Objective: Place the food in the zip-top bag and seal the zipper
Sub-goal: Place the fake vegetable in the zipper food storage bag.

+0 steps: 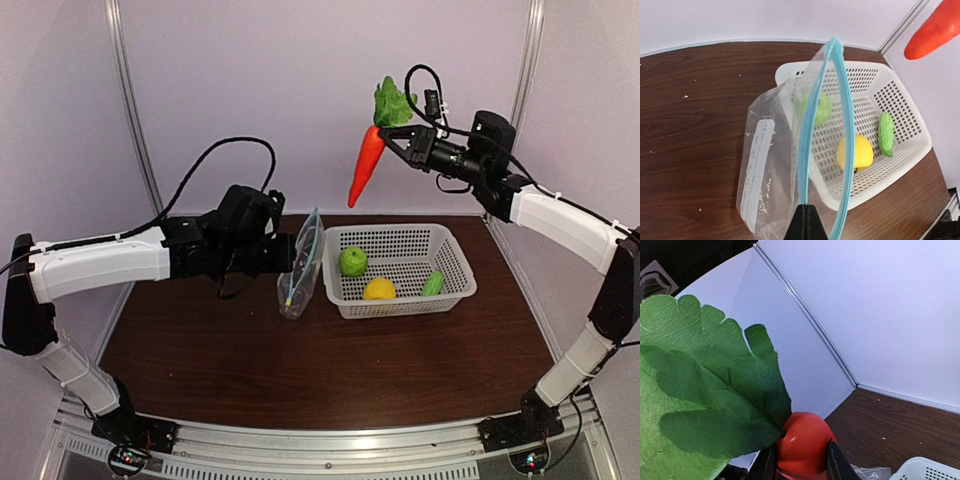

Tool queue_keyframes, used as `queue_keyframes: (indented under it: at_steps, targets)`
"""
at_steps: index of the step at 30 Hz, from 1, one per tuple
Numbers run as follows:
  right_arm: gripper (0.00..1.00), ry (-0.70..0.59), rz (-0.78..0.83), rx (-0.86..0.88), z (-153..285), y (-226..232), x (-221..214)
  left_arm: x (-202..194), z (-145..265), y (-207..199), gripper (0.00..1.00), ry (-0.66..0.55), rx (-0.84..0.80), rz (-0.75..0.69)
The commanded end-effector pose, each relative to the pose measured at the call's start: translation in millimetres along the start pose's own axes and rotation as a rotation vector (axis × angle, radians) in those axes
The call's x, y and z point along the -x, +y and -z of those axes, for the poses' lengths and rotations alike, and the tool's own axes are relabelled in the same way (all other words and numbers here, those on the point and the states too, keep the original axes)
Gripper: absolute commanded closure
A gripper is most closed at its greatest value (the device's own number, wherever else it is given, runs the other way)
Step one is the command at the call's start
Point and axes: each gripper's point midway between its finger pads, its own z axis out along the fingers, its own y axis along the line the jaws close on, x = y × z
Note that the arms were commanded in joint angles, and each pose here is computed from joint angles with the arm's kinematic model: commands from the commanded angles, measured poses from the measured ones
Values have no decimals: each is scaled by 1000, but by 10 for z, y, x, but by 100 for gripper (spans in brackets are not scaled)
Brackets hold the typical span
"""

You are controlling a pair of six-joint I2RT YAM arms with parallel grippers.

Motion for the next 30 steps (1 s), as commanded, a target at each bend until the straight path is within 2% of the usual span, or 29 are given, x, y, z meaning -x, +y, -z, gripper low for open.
queue_keyframes:
  at_steps: [1,6,9,21,30]
  targets:
    - [100,-114,-169,199,-181,510,176,286,-14,-201,100,-102,-97,139]
    - [100,-103,-267,265,-371,664,-8,323,2,-228,100,-117,-118,187]
    - [100,-78,-241,284,-424,761,-131,334,27,-216,100,-130,-123,206]
    - [100,20,-97,129,-465,493,-464,359,199,-112,100,-175,-123,240]
    - [100,65,-93,38,-545,286,-741,411,253,-105,100,-212,-141,256]
